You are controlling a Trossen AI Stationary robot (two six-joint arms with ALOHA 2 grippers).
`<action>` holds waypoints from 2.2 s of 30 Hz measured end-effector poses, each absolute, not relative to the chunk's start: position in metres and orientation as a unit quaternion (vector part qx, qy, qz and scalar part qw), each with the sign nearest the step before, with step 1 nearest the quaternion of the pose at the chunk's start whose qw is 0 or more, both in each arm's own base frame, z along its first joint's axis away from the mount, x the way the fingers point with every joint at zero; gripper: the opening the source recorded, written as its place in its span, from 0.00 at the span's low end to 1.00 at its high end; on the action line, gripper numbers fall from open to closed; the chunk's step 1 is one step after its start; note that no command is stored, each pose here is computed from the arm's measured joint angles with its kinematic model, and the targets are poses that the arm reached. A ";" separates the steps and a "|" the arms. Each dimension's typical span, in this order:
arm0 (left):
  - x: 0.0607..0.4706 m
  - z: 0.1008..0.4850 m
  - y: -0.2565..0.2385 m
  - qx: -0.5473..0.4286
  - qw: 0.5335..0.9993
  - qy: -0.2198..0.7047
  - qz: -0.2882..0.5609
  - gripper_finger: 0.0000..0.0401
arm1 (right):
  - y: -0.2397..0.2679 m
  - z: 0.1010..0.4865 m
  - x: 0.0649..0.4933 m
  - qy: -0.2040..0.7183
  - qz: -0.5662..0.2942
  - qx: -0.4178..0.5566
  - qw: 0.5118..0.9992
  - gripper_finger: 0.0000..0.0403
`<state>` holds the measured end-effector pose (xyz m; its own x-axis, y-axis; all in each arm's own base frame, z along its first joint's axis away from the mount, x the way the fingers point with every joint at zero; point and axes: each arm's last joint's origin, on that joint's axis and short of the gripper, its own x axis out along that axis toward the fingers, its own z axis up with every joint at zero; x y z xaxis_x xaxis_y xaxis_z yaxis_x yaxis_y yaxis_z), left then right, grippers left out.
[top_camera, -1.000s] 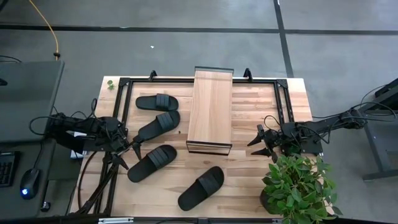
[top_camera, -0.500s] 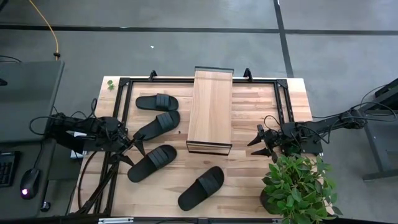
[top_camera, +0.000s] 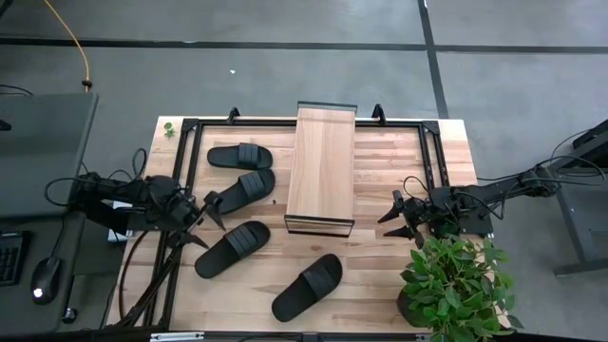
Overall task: Pick and place slides into the shelf
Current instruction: Put the black slide on the shelf
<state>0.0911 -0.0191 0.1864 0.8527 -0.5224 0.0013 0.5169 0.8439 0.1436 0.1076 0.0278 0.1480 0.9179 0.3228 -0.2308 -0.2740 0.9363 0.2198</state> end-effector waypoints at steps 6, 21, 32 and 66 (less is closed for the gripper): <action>0.091 0.206 -0.014 -0.042 0.977 -0.091 -0.186 0.71 | 0.028 0.148 0.108 0.133 0.153 0.092 0.975 0.50; 0.080 0.238 -0.006 -0.219 0.934 -0.259 -0.109 0.71 | 0.028 0.154 0.109 0.123 0.138 0.241 0.953 0.50; 0.070 0.251 0.000 -0.406 0.839 -0.345 -0.112 0.71 | 0.028 0.176 0.110 0.042 0.157 0.433 0.887 0.50; 0.072 0.246 0.007 -0.475 0.798 -0.370 0.007 0.71 | 0.013 0.206 0.105 -0.183 0.049 0.633 0.750 0.50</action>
